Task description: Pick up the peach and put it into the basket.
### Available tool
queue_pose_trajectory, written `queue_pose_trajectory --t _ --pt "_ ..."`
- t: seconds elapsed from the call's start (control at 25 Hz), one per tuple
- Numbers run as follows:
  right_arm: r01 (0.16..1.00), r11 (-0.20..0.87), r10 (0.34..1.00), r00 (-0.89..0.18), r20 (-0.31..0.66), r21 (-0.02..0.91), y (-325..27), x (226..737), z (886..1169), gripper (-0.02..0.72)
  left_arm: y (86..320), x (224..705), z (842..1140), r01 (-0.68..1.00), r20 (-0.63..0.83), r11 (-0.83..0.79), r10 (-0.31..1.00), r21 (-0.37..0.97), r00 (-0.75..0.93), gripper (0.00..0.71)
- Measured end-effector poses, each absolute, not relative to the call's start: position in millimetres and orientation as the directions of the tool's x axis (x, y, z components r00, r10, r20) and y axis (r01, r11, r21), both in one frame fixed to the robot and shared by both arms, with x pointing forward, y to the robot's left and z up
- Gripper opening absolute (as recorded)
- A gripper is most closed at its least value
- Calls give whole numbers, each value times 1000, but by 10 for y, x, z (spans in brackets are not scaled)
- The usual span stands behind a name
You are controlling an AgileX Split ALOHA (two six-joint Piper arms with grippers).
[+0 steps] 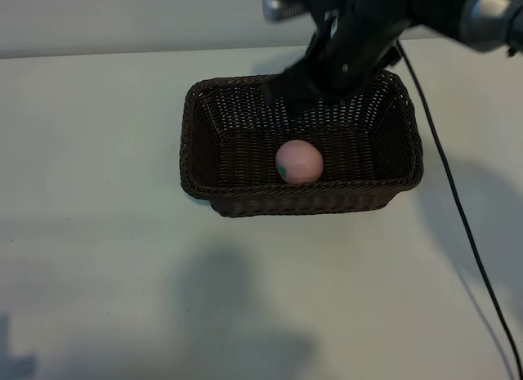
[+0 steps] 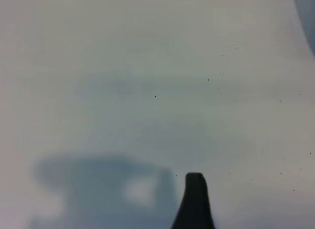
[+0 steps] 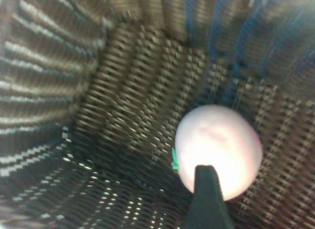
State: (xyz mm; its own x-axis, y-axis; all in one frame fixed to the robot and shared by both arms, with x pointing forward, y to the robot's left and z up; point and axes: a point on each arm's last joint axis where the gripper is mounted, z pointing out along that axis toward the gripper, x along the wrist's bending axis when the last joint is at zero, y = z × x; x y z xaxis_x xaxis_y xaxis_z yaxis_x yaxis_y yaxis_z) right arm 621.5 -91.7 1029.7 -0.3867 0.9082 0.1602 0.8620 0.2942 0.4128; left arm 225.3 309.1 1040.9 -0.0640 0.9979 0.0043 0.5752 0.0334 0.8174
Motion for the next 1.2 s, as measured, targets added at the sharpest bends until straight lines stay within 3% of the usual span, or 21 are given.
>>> queue_pose_trajectory --t 0.16,0.36,0.92,1.04,1.2 --pt "829 311 907 -404 115 464 -985 6223 10672 513 3091 2253 10409 575 4 33 998 817 -64 594" --pt "847 292 936 -349 49 445 -1319 6343 10868 514 3091 2253 10409 575 4 33 998 817 -64 594" --pt "934 -5 1000 15 -25 357 -3202 6595 10872 514 3091 2253 10409 575 4 33 998 817 -64 594" --pt "931 -65 997 77 -21 358 -3463 6569 10882 514 3091 2253 10409 575 4 33 998 817 -64 594" --pt "928 -98 994 107 -5 360 -3561 6466 10936 511 3091 2253 10409 575 4 33 998 817 -64 594"
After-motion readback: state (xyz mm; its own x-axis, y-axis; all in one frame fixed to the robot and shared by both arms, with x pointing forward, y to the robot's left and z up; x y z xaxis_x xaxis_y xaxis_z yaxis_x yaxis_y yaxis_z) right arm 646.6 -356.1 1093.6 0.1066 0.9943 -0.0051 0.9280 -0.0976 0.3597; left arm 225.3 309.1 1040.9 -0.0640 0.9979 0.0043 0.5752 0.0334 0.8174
